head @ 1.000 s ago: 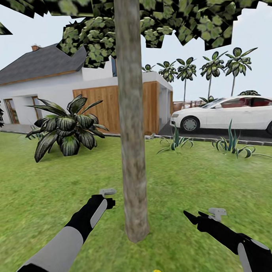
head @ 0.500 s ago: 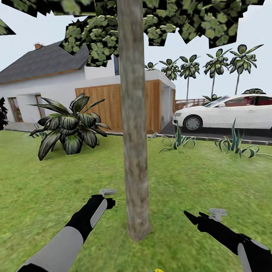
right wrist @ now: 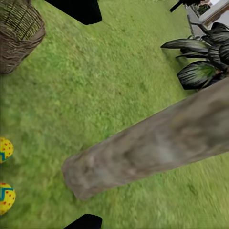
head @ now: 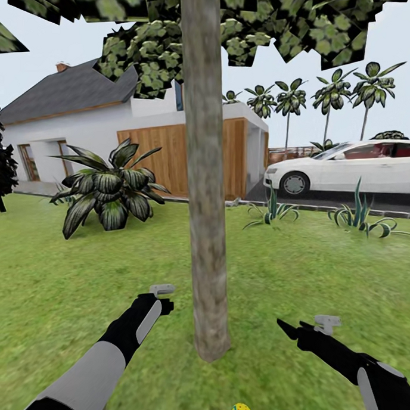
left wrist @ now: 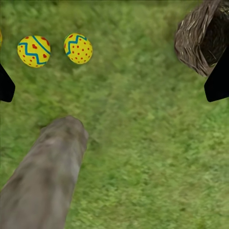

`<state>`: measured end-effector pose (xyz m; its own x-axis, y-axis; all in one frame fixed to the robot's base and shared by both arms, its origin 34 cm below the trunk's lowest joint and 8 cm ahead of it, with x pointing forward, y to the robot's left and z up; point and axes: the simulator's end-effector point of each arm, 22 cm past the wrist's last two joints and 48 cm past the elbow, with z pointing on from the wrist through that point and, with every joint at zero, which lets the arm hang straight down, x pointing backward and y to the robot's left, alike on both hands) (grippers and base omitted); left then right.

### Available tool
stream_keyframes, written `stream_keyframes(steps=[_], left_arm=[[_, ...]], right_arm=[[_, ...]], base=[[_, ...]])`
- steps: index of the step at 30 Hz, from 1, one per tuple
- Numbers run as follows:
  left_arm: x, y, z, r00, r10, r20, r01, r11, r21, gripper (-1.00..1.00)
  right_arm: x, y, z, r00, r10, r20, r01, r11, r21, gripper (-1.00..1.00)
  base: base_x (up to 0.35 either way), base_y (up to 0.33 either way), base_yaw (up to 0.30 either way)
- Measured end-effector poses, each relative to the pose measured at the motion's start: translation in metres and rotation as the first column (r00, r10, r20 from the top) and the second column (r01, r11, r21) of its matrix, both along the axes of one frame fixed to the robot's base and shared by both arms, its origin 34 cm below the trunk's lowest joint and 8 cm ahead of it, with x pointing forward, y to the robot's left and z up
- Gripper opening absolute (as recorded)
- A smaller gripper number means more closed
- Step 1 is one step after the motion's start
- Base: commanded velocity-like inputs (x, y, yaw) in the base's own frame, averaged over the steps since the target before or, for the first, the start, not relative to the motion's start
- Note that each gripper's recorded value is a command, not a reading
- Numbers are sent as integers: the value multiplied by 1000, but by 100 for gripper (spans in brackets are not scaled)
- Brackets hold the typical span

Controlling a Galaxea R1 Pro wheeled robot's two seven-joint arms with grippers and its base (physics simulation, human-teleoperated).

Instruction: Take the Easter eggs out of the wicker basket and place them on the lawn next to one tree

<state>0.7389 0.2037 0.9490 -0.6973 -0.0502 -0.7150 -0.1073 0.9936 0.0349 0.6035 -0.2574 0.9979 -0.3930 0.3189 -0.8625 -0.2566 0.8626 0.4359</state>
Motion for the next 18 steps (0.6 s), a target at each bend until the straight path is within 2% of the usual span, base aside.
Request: stream_keyframes(steps=[18], left_arm=[[-5, 0, 9, 1000, 0, -15, 0, 1000, 0, 100]], right_arm=[[-5, 1, 6, 1000, 2, -29, -2, 1000, 5, 100]], base=[[0, 0, 64]])
